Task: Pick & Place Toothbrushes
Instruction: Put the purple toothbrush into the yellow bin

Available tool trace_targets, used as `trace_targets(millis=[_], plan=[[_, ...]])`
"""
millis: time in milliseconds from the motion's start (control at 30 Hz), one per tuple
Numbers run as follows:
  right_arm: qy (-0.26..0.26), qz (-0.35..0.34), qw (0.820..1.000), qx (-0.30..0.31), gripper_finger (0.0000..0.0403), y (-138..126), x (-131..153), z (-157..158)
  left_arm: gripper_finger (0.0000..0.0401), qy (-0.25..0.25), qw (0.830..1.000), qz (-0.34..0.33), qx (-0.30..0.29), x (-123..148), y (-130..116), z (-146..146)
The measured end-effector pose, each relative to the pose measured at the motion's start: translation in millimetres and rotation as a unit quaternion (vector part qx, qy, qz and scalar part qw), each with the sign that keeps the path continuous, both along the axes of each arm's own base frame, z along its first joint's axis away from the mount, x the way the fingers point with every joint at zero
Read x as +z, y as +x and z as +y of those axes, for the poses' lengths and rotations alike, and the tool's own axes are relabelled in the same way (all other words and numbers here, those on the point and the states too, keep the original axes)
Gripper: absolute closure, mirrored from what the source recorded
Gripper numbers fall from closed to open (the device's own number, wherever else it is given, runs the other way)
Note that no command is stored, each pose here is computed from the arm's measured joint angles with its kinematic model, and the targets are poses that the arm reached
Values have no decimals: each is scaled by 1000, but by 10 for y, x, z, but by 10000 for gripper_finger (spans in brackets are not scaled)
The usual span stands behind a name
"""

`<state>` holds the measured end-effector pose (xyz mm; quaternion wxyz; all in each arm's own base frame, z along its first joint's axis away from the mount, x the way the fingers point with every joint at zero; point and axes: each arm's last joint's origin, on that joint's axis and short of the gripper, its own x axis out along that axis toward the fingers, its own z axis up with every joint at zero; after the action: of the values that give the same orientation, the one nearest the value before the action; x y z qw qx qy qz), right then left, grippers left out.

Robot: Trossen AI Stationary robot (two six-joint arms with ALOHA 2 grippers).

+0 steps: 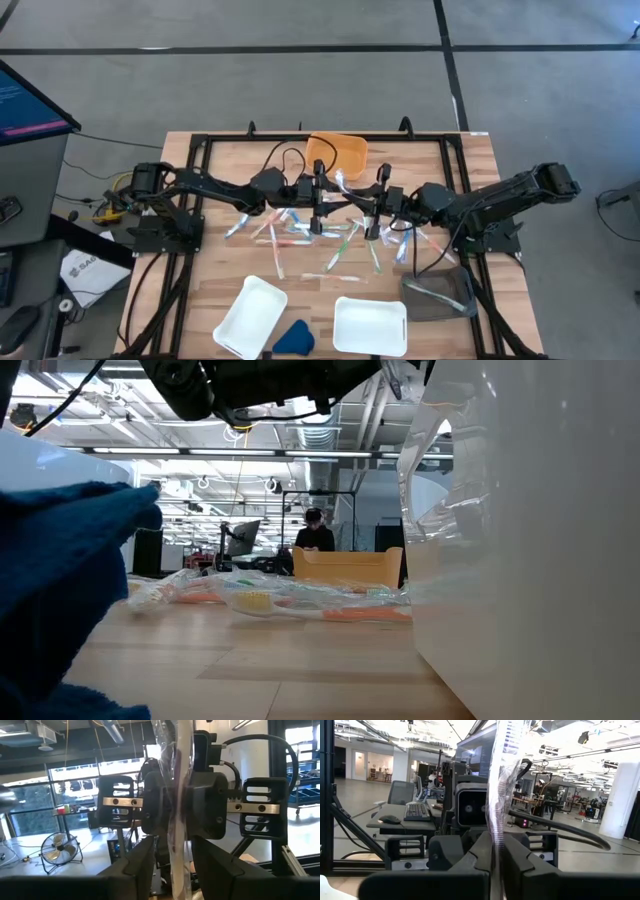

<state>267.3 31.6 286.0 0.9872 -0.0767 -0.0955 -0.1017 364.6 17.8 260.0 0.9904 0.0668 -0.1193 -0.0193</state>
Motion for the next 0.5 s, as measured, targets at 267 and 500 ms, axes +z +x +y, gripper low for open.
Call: trace_targets(millis=[267, 500], plan=[[8, -1, 1000, -6, 375, 5, 0, -42, 274, 2, 1000, 5, 1, -83, 66, 5], [7, 3, 1000, -8, 382, 72, -73, -40, 274, -1, 1000, 16, 1, -202, 244, 14]])
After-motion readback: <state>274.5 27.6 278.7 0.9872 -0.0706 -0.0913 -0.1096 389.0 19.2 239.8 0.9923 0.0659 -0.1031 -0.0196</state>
